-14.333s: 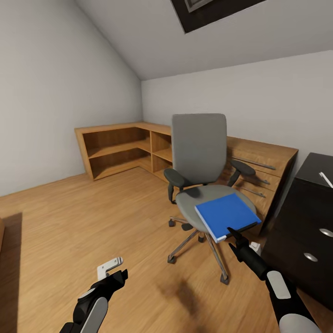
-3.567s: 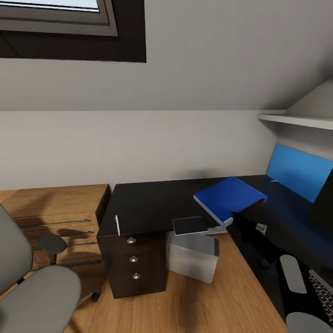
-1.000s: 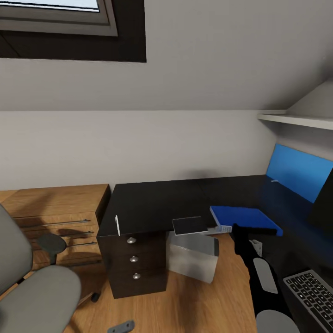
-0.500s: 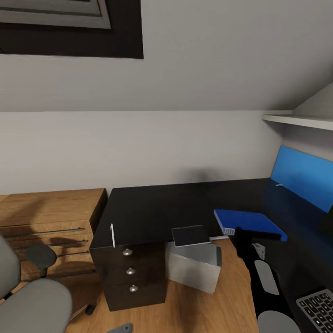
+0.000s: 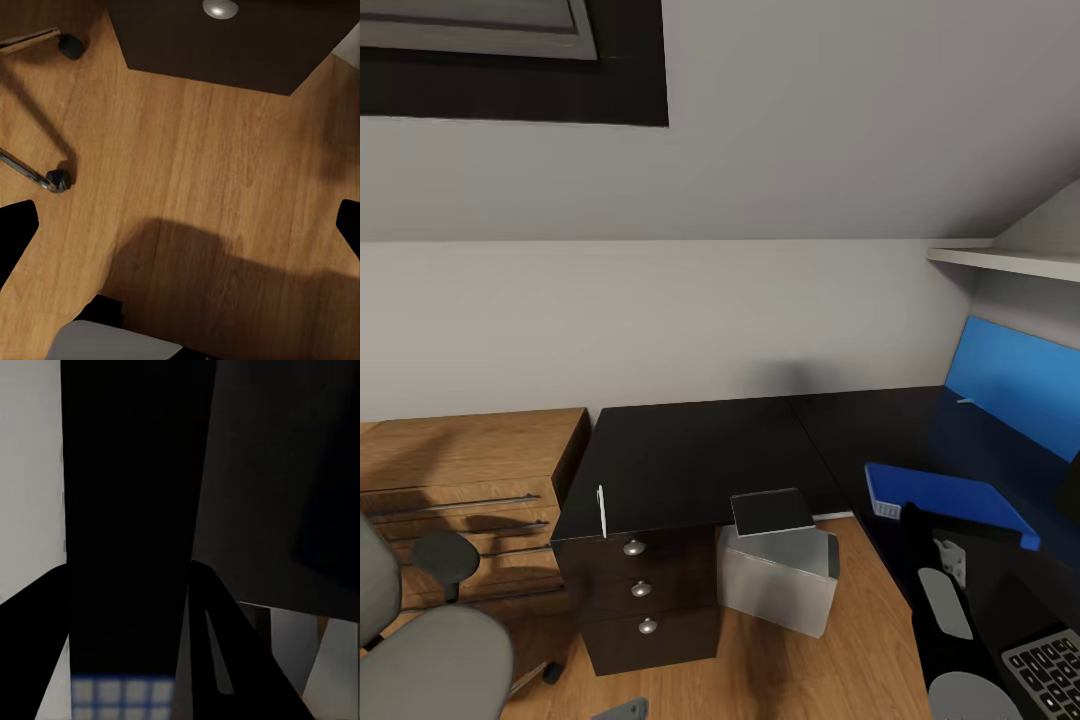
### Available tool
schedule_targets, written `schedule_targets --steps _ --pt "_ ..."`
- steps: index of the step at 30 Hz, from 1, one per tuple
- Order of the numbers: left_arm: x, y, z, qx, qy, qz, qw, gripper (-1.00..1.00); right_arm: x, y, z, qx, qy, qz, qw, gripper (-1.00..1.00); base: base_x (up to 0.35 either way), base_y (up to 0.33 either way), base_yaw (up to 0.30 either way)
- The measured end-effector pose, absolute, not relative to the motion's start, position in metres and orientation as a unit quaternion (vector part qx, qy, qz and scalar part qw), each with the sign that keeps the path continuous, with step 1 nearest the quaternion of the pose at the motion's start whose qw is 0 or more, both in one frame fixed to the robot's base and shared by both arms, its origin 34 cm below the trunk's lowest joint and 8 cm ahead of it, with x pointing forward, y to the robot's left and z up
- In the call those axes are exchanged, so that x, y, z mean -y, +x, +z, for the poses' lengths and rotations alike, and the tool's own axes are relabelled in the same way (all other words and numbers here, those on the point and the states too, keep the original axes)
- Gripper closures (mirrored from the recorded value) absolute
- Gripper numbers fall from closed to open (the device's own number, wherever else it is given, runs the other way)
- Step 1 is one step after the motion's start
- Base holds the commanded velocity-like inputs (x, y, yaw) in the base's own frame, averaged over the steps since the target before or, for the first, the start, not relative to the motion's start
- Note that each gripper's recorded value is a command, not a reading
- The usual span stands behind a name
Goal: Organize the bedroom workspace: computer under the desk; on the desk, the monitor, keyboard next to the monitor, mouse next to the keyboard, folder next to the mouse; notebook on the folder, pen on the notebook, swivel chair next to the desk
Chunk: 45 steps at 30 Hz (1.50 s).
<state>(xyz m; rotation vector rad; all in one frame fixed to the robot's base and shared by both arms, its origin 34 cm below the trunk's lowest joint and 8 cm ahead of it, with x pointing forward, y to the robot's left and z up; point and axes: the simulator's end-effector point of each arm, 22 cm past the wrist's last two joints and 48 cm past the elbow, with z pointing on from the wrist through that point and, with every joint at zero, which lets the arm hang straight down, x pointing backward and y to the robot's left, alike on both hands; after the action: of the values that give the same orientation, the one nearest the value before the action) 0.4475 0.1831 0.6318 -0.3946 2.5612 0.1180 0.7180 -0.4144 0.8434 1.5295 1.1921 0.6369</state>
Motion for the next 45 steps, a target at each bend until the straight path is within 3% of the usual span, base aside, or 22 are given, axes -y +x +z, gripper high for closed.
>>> schedule_targets --steps 45 --pt "-0.181 0.447 0.588 -0.950 -0.147 0.043 0.270 -1.00 0.413 0.719 0.797 -0.505 0.638 0.263 0.518 1.00 0.028 -0.007 0.000"
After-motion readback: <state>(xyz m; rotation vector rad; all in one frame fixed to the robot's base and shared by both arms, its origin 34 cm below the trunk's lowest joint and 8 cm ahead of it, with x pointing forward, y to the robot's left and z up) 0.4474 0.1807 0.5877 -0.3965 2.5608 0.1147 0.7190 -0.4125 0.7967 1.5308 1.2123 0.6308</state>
